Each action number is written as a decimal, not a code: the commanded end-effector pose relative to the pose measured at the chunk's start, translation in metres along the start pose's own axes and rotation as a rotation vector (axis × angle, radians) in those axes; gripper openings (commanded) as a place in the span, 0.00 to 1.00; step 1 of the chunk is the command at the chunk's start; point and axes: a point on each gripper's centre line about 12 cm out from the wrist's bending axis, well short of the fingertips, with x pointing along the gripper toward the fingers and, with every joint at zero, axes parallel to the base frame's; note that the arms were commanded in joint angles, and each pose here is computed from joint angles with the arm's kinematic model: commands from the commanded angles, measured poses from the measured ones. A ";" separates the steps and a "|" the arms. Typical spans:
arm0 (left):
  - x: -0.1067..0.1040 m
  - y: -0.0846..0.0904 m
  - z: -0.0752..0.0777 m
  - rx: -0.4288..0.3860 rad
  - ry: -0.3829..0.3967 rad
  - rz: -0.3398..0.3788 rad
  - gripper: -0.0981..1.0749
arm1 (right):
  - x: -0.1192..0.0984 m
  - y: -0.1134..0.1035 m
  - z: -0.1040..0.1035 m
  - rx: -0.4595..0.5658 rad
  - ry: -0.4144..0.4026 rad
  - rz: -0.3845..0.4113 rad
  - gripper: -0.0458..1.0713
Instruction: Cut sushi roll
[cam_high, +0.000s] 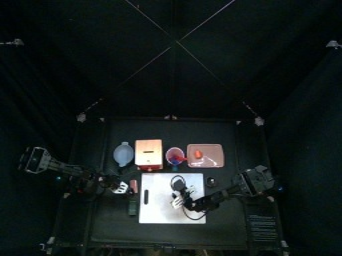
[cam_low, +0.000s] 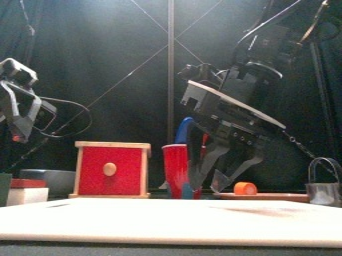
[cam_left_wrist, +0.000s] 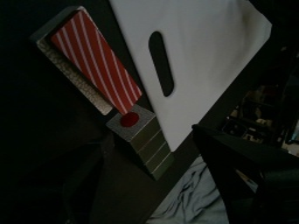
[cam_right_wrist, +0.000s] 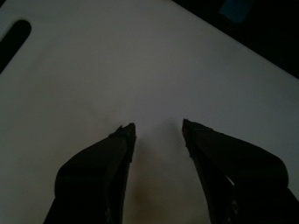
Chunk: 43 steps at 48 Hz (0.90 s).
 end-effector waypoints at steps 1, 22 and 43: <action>0.000 -0.011 -0.001 0.000 0.002 -0.025 0.96 | -0.017 0.005 0.015 0.034 -0.021 0.045 0.79; 0.020 -0.016 -0.018 -0.010 0.063 0.029 0.96 | -0.017 0.007 0.017 0.039 -0.023 0.050 0.79; 0.038 -0.019 -0.016 -0.015 0.057 0.079 0.94 | -0.016 0.005 0.015 0.033 -0.021 0.046 0.78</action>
